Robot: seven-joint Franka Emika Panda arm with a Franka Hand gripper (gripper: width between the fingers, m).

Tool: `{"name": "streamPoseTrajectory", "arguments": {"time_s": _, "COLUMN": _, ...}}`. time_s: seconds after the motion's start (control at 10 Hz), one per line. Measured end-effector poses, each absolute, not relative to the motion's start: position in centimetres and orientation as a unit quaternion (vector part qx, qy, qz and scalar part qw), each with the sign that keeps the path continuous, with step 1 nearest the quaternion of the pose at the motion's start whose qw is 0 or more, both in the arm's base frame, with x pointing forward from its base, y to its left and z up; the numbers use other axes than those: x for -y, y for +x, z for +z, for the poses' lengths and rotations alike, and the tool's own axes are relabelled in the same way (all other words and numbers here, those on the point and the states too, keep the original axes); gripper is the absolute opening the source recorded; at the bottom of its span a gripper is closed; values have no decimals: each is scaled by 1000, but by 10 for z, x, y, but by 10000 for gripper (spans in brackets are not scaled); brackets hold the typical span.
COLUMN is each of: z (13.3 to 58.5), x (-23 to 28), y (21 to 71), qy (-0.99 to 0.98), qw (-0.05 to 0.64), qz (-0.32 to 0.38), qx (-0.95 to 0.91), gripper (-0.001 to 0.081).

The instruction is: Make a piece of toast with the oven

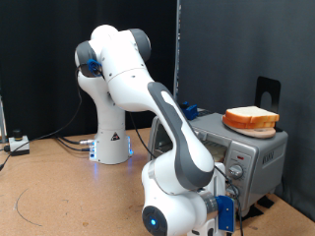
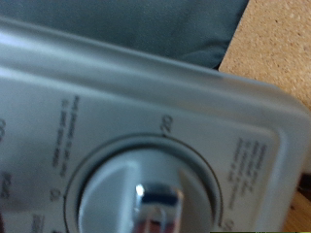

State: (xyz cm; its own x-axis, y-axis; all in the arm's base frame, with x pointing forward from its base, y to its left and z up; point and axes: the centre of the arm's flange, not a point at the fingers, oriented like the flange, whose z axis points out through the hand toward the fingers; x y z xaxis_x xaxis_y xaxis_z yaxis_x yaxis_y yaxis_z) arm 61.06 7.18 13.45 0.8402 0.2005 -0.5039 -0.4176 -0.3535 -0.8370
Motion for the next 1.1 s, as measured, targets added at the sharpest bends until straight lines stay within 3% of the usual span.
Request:
{"name": "streamPoseTrajectory", "arguments": {"time_s": 0.1, "z": 135, "x": -74, "y": 611, "qy": -775, "qw": 565, "qz": 274, "qx": -69, "gripper": 807}}
{"name": "streamPoseTrajectory", "arguments": {"time_s": 0.3, "z": 135, "x": -75, "y": 610, "qy": -775, "qw": 565, "qz": 275, "qx": -69, "gripper": 546}}
{"name": "streamPoseTrajectory", "arguments": {"time_s": 0.4, "z": 135, "x": -75, "y": 610, "qy": -775, "qw": 565, "qz": 275, "qx": -69, "gripper": 546}}
{"name": "streamPoseTrajectory", "arguments": {"time_s": 0.6, "z": 136, "x": -76, "y": 609, "qy": -772, "qw": 567, "qz": 279, "qx": -66, "gripper": 209}}
{"name": "streamPoseTrajectory", "arguments": {"time_s": 0.7, "z": 138, "x": -76, "y": 608, "qy": -768, "qw": 569, "qz": 287, "qx": -59, "gripper": 209}}
{"name": "streamPoseTrajectory", "arguments": {"time_s": 0.8, "z": 138, "x": -77, "y": 609, "qy": -767, "qw": 568, "qz": 294, "qx": -57, "gripper": 93}}
{"name": "streamPoseTrajectory", "arguments": {"time_s": 1.0, "z": 136, "x": -77, "y": 611, "qy": -765, "qw": 573, "qz": 291, "qx": -37, "gripper": 93}}
{"name": "streamPoseTrajectory", "arguments": {"time_s": 1.1, "z": 137, "x": -77, "y": 610, "qy": -772, "qw": 582, "qz": 256, "qx": -4, "gripper": 93}}
